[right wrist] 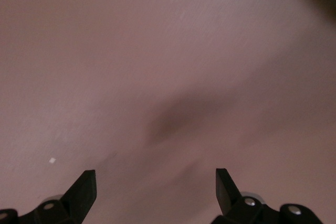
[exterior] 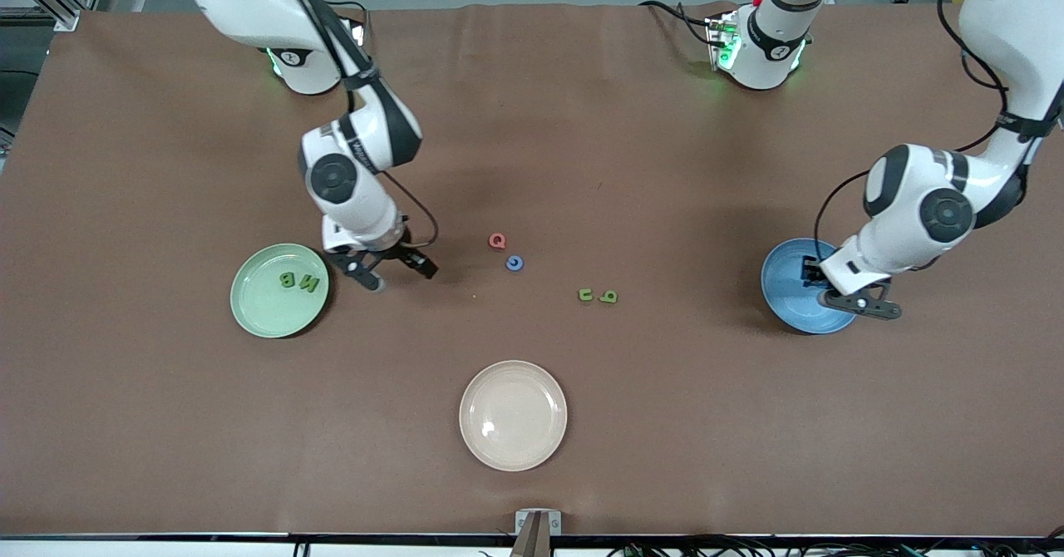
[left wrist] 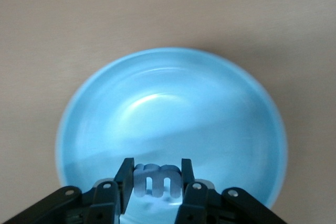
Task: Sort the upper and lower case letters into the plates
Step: 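Release the m into the blue plate while the right gripper returns, then lower the right gripper and grasp the pink letter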
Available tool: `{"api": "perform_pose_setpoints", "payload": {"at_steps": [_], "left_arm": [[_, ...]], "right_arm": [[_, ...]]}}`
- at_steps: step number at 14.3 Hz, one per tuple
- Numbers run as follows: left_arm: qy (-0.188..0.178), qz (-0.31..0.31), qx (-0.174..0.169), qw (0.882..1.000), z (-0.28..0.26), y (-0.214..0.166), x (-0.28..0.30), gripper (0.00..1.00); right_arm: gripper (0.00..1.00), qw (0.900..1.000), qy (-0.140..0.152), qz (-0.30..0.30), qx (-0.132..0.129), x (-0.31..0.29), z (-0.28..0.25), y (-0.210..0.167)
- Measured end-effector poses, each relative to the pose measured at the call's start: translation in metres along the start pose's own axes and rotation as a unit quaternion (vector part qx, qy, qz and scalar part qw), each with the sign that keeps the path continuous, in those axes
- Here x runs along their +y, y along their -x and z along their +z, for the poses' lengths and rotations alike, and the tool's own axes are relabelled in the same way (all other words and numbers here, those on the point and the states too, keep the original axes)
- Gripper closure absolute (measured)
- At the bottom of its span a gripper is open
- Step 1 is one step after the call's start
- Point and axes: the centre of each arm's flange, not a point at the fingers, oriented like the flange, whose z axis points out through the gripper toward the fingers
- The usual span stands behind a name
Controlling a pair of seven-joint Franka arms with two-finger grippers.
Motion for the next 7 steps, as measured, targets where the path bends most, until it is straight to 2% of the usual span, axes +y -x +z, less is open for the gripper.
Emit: {"api": "perform_pose_setpoints", "payload": {"at_steps": [2, 7], "left_arm": [[0.005, 0.008, 0.004, 1.000, 0.006, 0.003, -0.008, 0.60], [-0.010, 0.046, 0.005, 0.999, 0.019, -0.003, -0.004, 0.60]], "right_arm": [[0.00, 1.000, 0.002, 0.022, -0.002, -0.019, 0.014, 0.021], [0.00, 0.998, 0.010, 0.058, -0.005, -0.043, 0.041, 0.052]]}}
